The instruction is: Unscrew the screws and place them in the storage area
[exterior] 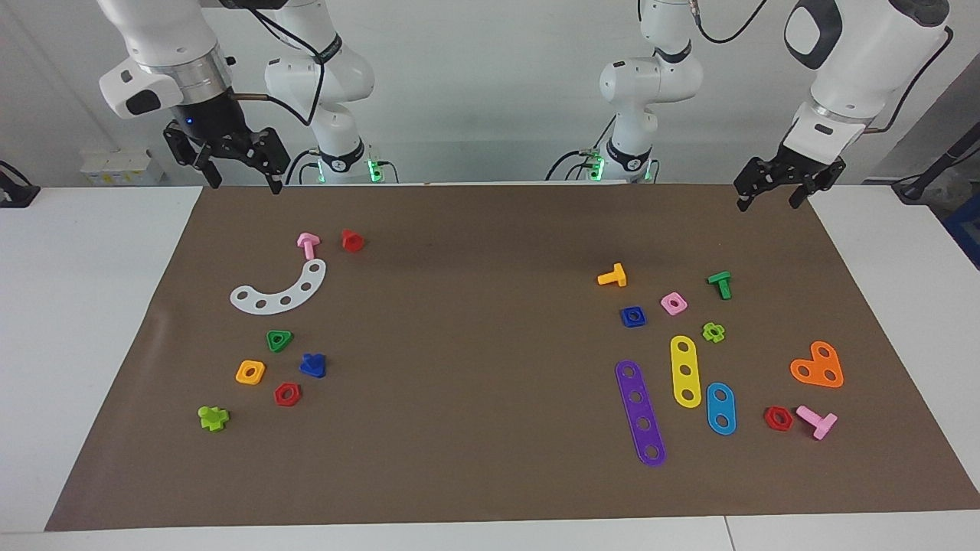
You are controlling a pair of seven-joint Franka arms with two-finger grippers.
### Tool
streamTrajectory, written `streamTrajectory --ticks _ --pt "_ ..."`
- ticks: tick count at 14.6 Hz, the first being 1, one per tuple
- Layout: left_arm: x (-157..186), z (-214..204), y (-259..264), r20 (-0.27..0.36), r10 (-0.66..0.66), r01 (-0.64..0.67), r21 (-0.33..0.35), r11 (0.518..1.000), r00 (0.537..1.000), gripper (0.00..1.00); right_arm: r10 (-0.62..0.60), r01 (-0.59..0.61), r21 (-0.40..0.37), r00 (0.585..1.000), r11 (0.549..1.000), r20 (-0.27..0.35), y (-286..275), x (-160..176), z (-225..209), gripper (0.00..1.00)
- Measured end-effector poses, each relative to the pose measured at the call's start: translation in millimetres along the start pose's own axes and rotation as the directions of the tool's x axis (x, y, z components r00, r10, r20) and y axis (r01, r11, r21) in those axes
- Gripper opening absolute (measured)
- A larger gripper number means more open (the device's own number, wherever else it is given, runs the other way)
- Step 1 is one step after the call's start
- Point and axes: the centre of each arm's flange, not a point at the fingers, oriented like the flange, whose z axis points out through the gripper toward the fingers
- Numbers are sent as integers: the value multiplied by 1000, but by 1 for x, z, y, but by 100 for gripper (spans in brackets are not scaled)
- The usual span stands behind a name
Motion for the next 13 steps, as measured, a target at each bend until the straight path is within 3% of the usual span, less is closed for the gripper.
streamTrajectory --ticks 13 --pt "3 -21 8 -45 16 -16 3 1000 999 100 -28 28 13 1000 1000 10 -2 -2 6 100"
